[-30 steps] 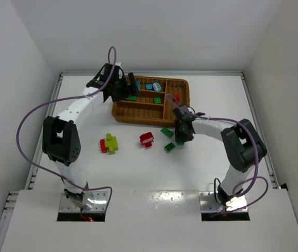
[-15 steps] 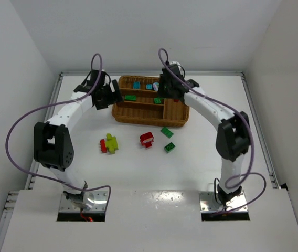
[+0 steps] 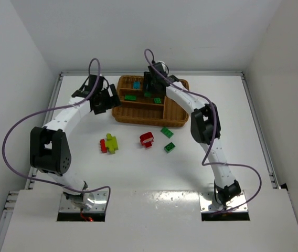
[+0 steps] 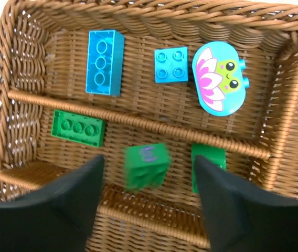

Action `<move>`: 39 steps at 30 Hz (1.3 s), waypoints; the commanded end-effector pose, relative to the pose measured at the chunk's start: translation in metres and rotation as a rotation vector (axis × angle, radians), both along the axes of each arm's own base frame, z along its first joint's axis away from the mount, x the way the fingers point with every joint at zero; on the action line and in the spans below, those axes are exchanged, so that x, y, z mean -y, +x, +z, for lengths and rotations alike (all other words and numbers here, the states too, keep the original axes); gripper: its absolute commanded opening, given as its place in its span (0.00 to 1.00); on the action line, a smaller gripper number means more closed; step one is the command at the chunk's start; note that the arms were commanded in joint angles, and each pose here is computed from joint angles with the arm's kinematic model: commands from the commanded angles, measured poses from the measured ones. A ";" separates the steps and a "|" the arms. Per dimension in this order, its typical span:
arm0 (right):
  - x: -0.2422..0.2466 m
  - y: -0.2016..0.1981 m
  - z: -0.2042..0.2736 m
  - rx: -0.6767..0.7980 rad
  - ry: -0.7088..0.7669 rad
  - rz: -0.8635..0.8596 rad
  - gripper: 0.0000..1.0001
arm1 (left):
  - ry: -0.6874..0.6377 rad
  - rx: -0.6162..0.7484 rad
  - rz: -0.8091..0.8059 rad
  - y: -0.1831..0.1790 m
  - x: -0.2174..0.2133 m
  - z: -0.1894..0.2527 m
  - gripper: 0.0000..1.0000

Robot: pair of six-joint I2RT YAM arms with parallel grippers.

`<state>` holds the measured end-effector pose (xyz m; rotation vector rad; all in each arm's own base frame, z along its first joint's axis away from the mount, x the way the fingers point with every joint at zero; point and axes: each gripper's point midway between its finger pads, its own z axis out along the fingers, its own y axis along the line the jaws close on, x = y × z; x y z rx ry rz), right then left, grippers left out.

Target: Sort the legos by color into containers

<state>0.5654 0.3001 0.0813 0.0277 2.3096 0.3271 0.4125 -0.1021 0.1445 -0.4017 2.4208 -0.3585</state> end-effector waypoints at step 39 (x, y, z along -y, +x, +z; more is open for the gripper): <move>0.067 -0.190 -0.072 -0.143 -0.228 0.321 0.71 | -0.035 0.080 0.017 -0.001 -0.003 0.022 0.88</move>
